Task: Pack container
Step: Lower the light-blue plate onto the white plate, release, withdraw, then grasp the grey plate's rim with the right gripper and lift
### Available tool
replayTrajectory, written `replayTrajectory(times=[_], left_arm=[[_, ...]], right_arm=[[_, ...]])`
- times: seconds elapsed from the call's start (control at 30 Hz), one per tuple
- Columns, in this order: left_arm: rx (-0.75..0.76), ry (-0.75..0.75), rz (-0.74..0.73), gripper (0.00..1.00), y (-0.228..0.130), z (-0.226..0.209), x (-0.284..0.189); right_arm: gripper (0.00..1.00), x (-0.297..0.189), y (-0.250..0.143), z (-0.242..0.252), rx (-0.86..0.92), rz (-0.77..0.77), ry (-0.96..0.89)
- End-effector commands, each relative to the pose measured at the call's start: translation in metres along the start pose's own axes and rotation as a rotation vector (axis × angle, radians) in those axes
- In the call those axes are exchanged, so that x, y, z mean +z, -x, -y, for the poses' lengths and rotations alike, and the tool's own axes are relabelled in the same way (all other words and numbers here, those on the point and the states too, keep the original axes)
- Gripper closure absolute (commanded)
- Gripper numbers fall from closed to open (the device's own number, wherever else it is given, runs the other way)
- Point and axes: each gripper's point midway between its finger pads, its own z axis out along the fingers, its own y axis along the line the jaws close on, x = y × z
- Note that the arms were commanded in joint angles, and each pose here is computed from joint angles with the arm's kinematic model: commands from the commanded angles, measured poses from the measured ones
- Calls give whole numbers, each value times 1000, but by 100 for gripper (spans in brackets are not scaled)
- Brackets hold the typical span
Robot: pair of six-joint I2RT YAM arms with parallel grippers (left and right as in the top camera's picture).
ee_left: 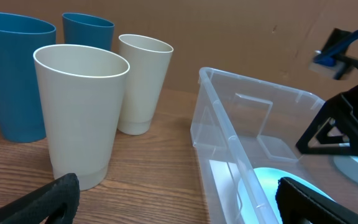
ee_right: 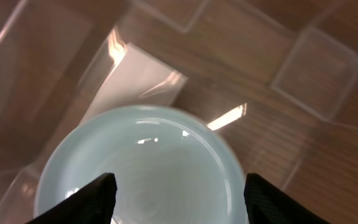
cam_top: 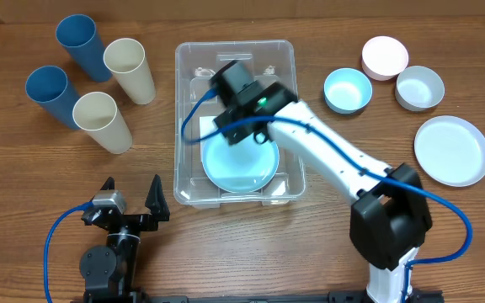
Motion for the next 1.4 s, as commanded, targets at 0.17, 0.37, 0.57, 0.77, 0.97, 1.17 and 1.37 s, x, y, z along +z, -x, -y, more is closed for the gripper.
replayTrajectory(times=[0.17,0.37,0.57,0.77,0.97,1.17,1.37], left_arm=[[-14,14,2,0,-1,-3,0],[-14,14,2,0,-1,-3,0],[-14,14,2,0,-1,-3,0],[-14,14,2,0,-1,-3,0],[-14,14,2,0,-1,-3,0],[-14,14,2,0,-1,-3,0],[-14,14,2,0,-1,-3,0]], right_arm=[[36,-58,27,29,144,24,33],[23,-163,57,105,445,175,-181],[14,-204,-41,278,1191,117,-358],[12,-230,-199,383,1792,-22,-495],[16,-188,-324,386,2033,-313,-516],[17,-132,-370,384,2015,-355,-436],[23,-97,-389,378,2014,-352,-441]])
